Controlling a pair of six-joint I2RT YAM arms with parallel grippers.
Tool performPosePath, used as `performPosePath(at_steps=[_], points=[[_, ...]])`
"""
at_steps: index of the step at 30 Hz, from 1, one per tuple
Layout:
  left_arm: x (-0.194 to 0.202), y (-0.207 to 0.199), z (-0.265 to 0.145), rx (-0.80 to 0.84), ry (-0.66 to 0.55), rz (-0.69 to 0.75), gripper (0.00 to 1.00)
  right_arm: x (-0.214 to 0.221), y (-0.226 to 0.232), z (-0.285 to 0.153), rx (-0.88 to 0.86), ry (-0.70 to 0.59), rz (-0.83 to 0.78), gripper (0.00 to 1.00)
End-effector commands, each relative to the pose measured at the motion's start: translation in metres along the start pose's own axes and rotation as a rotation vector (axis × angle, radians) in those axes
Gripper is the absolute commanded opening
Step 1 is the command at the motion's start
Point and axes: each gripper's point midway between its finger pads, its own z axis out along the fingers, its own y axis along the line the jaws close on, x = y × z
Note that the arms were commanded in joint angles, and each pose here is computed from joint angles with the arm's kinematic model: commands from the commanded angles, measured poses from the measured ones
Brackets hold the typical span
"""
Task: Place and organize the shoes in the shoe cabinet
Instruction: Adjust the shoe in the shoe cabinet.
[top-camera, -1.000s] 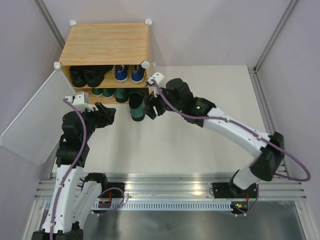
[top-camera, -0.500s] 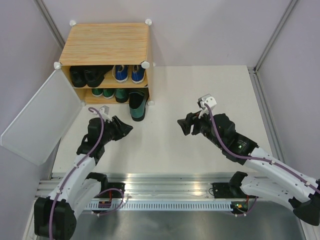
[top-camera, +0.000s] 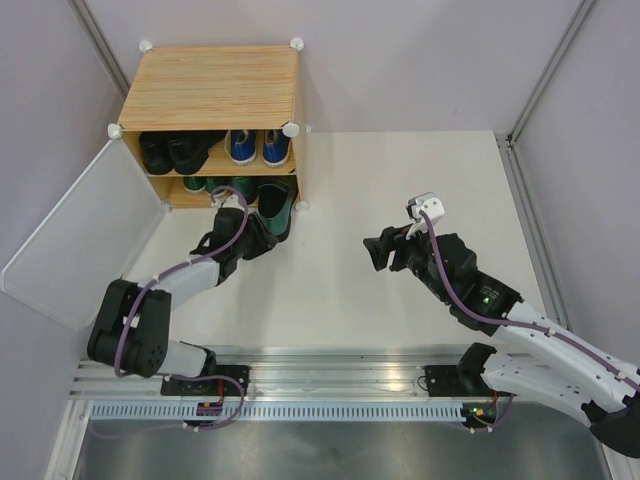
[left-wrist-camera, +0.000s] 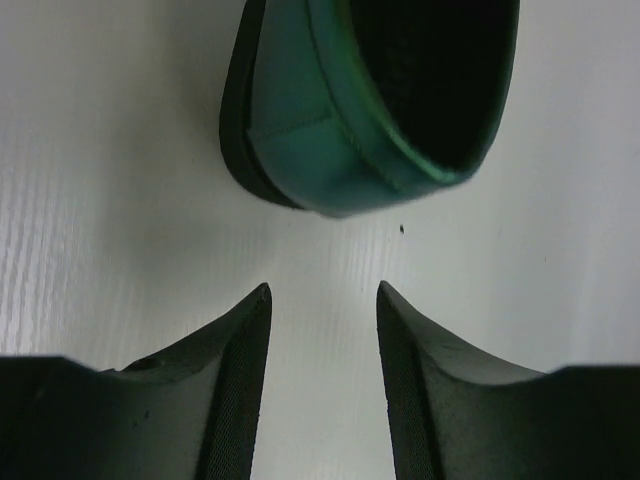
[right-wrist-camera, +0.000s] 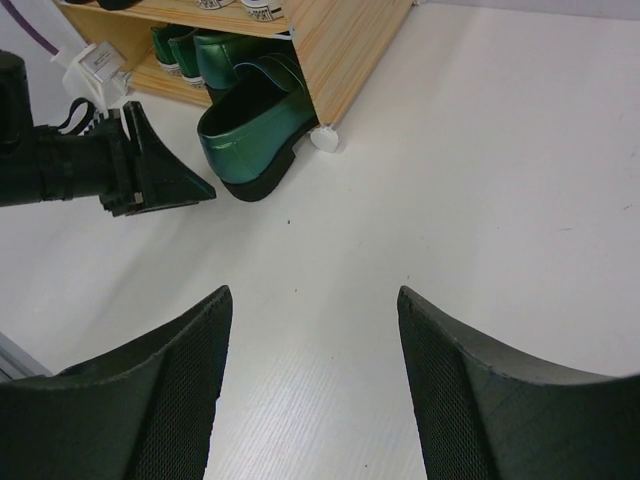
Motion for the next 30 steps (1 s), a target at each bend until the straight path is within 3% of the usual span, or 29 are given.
performPosePath(at_steps=[1,9,16,20,22,24,30], points=[[-0.052,-0.022,0.024,0.02,-0.14,0.07,0.51,-0.008,-0.005,0.0,0.027,-0.037,0.022,0.71],[-0.094,-0.044,0.06,0.012,-0.178,0.105,0.51,-0.008,-0.007,-0.002,0.038,-0.044,0.022,0.72],[-0.088,-0.035,0.054,-0.012,-0.175,0.117,0.53,-0.004,-0.006,0.001,0.032,-0.027,0.014,0.71],[-0.072,-0.025,0.05,-0.022,-0.156,0.145,0.7,0.001,-0.004,0.004,0.026,-0.011,0.007,0.72],[-0.065,-0.026,0.05,-0.018,-0.145,0.179,0.74,0.001,-0.004,0.004,0.025,-0.009,0.006,0.72],[-0.062,-0.025,0.049,-0.027,-0.141,0.225,0.91,0.002,-0.004,0.004,0.021,-0.006,0.001,0.72],[-0.059,-0.018,0.061,-0.107,-0.115,0.337,0.94,0.004,-0.003,0.005,0.017,-0.002,-0.001,0.72]])
